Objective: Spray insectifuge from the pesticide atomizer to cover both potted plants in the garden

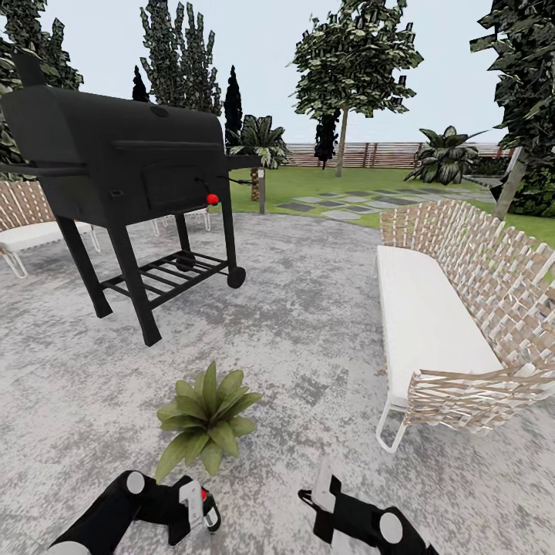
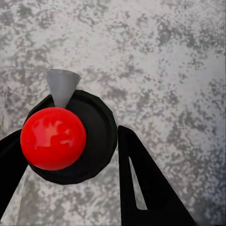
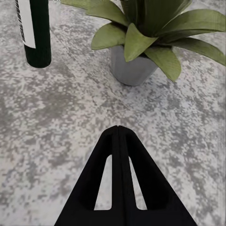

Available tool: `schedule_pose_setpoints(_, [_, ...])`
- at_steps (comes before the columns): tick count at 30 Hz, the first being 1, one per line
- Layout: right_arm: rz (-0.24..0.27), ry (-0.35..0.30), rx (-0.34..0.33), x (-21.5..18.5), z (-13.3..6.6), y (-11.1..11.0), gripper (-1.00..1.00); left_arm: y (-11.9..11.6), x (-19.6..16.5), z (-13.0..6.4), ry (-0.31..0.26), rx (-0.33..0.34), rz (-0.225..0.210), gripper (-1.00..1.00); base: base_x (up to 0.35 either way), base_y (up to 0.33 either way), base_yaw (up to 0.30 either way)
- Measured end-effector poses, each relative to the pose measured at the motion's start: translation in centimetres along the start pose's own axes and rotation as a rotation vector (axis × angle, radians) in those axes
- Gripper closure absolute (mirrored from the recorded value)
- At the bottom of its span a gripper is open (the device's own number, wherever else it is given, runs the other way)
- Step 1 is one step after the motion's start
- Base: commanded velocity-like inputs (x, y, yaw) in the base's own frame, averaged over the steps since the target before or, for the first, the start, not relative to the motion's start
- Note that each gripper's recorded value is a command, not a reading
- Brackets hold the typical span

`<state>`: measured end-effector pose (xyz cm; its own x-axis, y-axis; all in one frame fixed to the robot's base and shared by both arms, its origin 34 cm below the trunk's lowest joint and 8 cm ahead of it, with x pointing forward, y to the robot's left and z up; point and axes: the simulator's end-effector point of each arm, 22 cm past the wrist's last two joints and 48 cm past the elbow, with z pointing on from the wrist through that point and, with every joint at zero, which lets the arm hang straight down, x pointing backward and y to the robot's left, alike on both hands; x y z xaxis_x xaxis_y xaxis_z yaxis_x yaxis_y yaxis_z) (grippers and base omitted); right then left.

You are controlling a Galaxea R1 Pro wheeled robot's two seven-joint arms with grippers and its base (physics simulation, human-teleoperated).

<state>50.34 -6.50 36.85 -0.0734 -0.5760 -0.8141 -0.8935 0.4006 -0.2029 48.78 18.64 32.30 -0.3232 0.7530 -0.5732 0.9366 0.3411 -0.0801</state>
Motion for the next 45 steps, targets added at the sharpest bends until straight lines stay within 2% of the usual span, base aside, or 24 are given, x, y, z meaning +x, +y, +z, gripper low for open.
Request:
schedule_pose_setpoints(7, [-0.01,-0.007,0.014,-1.0,0.0,-0.9,1.0,1.5,-2.0,-0.8,-0.018,0.003,0.03,1.0,0.0,0.0,0.0])
schedule_pose_setpoints(15, [-0.016,-0.005,-0.001,-2.3,0.2,-1.5,1.0,2.8,-3.4,-1.6,-0.01,0.019,0.023,1.0,0.0,0.0,0.0])
schedule_pose_setpoints(23, [-0.005,-0.032,-0.027,-5.1,1.2,-1.0,1.0,3.2,-6.5,-1.6,-0.02,0.05,0.027,1.0,0.0,0.0,0.0])
schedule_pose_setpoints(24, [-0.004,-0.022,-0.049,-6.1,0.8,-1.3,1.0,2.8,-8.4,-2.9,-0.027,0.14,0.045,1.0,0.0,0.0,0.0])
schedule_pose_setpoints(25, [-0.005,-0.023,-0.05,-6.2,0.8,-1.3,1.0,2.6,-8.9,-2.9,-0.03,0.154,0.047,1.0,0.0,0.0,0.0])
schedule_pose_setpoints(30, [-0.01,-0.028,-0.046,-6.6,0.9,-1.7,1.0,2.0,-9.7,-2.5,-0.033,0.172,0.063,1.0,0.0,0.0,0.0])
schedule_pose_setpoints(35, [-0.037,-0.052,-0.022,-8.3,0.8,-3.1,1.0,1.1,-9.8,-1.6,0.012,0.191,0.102,1.0,0.0,0.0,0.0])
schedule_pose_setpoints(45, [-0.032,-0.092,-0.024,-10.6,1.7,-2.7,1.0,0.6,-10.5,-1.1,0.013,0.2,0.122,1.0,0.0,0.0,0.0])
